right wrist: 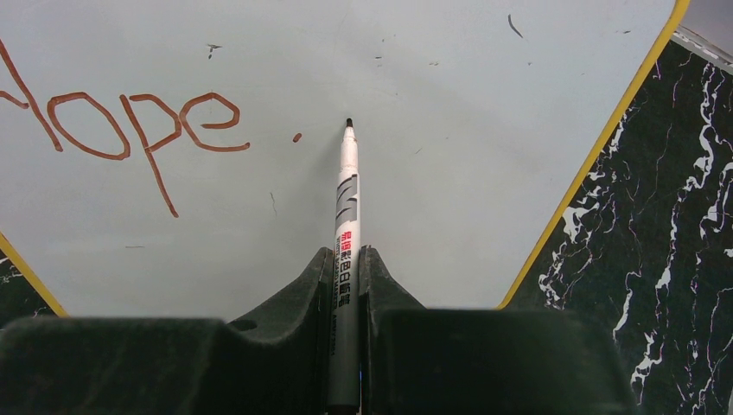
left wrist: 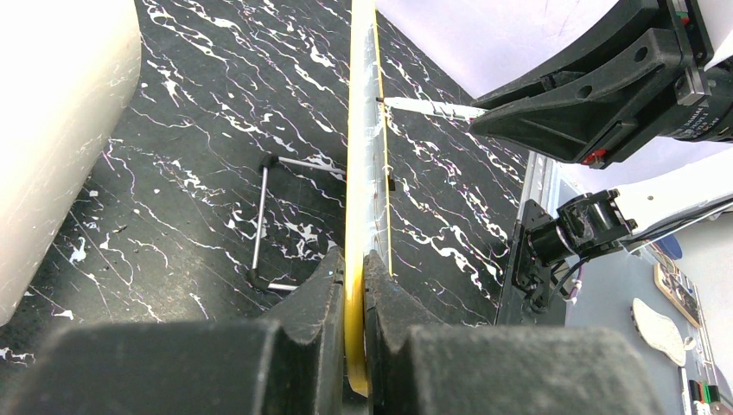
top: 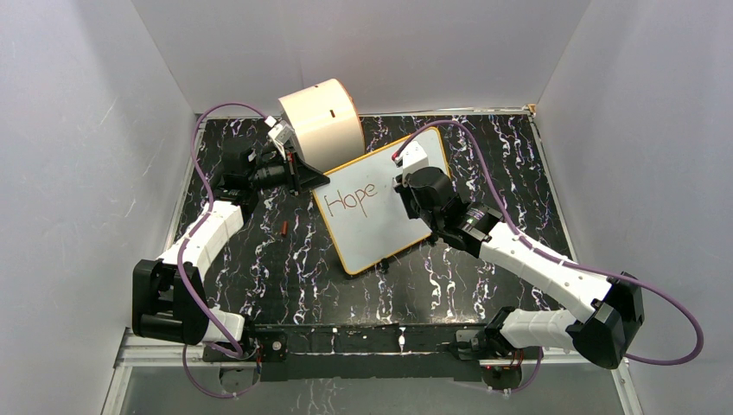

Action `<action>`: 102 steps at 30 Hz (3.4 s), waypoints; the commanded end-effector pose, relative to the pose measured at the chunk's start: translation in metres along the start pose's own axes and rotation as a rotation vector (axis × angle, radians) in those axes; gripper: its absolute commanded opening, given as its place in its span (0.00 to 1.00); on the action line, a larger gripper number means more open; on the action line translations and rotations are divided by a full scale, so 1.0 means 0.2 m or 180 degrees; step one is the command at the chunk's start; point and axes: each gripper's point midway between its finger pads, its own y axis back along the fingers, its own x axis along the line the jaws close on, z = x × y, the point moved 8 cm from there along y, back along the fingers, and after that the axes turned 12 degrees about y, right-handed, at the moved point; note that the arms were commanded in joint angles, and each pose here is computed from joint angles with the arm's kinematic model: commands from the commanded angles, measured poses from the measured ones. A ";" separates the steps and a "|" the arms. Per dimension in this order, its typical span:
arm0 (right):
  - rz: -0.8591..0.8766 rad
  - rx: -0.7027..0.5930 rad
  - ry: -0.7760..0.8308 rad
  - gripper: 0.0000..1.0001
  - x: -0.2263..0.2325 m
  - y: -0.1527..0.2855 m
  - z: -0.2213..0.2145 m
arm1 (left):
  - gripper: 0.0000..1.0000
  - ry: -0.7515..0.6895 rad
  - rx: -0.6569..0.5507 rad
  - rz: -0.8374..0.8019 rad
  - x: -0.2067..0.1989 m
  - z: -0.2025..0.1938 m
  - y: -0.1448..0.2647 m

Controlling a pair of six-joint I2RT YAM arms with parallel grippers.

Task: Write a sentence on the whiteboard

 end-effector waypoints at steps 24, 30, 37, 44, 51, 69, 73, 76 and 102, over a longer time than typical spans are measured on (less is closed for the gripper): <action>-0.0087 -0.0491 -0.0122 0.00 -0.06 0.01 0.23 | 0.00 0.0005 0.0195 0.0020 0.02 -0.07 -0.04; -0.0094 -0.0431 -0.0105 0.00 -0.06 -0.01 0.22 | 0.00 0.0008 0.0196 0.0016 0.02 -0.07 -0.04; 0.0007 -0.0442 -0.0097 0.00 -0.04 -0.02 0.23 | 0.00 0.0007 0.0197 0.0017 0.02 -0.07 -0.04; 0.0151 -0.0363 -0.0056 0.00 -0.02 -0.02 0.21 | 0.00 0.0009 0.0199 0.0013 0.02 -0.07 -0.04; 0.0299 -0.0217 0.0000 0.00 0.01 -0.03 0.17 | 0.00 0.0007 0.0197 0.0018 0.02 -0.07 -0.03; 0.0441 0.0147 0.0083 0.00 0.04 -0.03 0.07 | 0.00 0.0015 0.0200 0.0025 0.02 -0.08 -0.04; 0.0445 0.0207 0.0092 0.00 0.05 -0.02 0.04 | 0.00 0.0017 0.0203 0.0027 0.02 -0.08 -0.04; 0.0452 0.0232 0.0094 0.00 0.05 -0.02 0.03 | 0.00 0.0019 0.0203 0.0030 0.02 -0.08 -0.04; 0.0753 0.0484 0.0082 0.00 0.10 0.03 -0.09 | 0.00 0.0037 0.0211 0.0039 0.03 -0.08 -0.04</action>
